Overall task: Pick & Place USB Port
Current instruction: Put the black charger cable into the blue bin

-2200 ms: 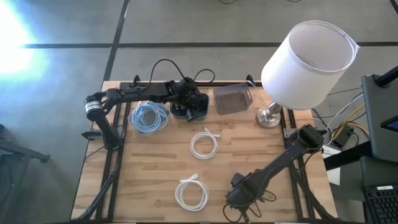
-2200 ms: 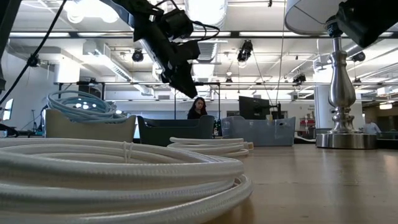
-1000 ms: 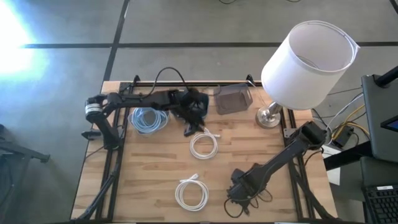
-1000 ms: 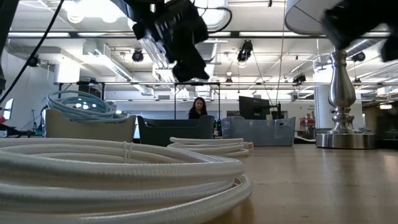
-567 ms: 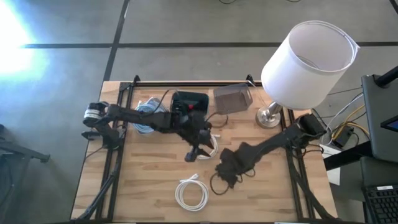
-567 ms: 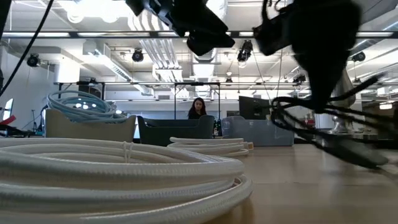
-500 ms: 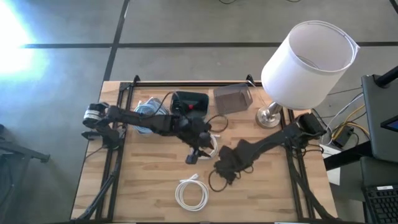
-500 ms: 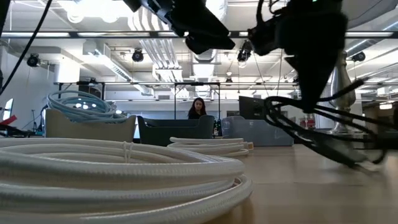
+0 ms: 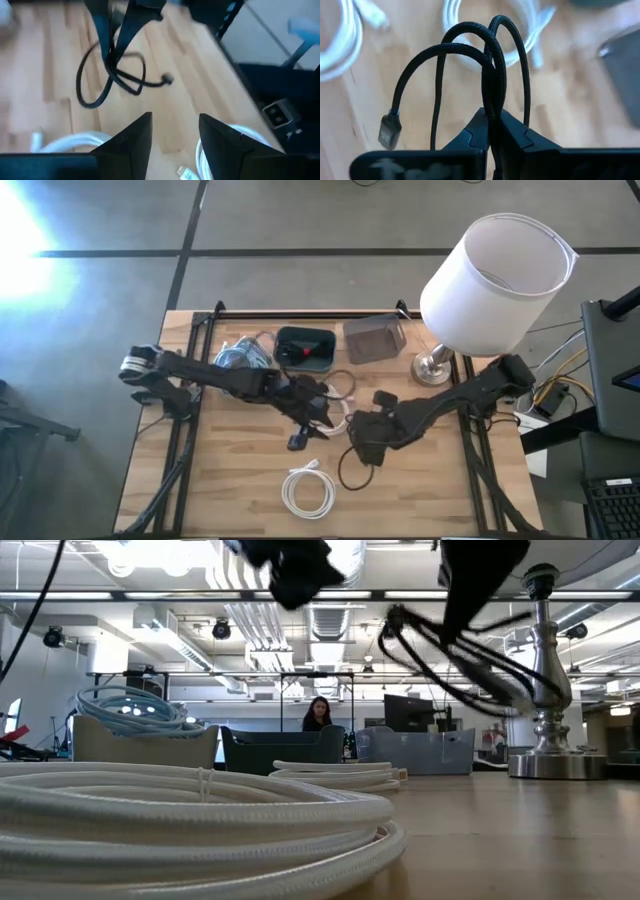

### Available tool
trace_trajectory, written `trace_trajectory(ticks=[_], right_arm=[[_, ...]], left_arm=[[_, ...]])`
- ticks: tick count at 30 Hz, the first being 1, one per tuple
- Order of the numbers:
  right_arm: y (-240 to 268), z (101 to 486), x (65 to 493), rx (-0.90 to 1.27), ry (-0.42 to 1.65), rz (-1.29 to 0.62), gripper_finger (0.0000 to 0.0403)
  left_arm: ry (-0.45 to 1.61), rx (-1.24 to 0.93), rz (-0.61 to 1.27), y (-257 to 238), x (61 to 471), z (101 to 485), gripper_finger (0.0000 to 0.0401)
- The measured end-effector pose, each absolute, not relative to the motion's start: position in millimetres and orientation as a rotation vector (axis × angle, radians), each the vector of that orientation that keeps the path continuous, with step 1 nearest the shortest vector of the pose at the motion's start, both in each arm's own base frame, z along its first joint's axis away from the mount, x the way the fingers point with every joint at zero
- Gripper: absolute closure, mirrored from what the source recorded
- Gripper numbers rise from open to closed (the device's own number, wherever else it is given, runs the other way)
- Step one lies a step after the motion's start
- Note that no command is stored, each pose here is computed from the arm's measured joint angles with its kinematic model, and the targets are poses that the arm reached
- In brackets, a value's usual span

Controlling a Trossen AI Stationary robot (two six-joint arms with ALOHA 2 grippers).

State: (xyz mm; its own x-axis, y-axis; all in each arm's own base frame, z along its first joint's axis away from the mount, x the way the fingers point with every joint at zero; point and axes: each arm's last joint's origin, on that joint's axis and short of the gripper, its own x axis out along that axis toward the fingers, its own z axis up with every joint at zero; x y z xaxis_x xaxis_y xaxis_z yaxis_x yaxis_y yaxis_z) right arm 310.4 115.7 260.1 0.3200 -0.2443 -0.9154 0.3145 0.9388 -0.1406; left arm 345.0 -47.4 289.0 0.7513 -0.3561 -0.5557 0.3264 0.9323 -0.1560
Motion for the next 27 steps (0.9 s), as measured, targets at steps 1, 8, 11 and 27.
trace_trajectory(ticks=[1, 8, 11, 27], right_arm=[[114.0, 266.6, 307.3, 0.058, 1.151, -0.381, 0.0383], [105.8, 261.3, 321.0, 0.049, 0.799, -0.353, 0.0383], [102.4, 249.6, 332.9, 0.022, 0.722, -0.290, 0.0383], [89.3, 247.2, 338.3, 0.033, 0.729, -0.247, 0.0383]], left_arm=[[0.589, -0.044, -0.374, -46.8, 339.9, 297.7, 0.0236], [0.411, 0.006, -0.274, -41.3, 315.6, 294.6, 0.0238], [0.296, -0.012, -0.249, -40.5, 314.7, 273.5, 0.0238], [0.305, 0.018, -0.058, -32.7, 308.1, 242.8, 0.0238]])
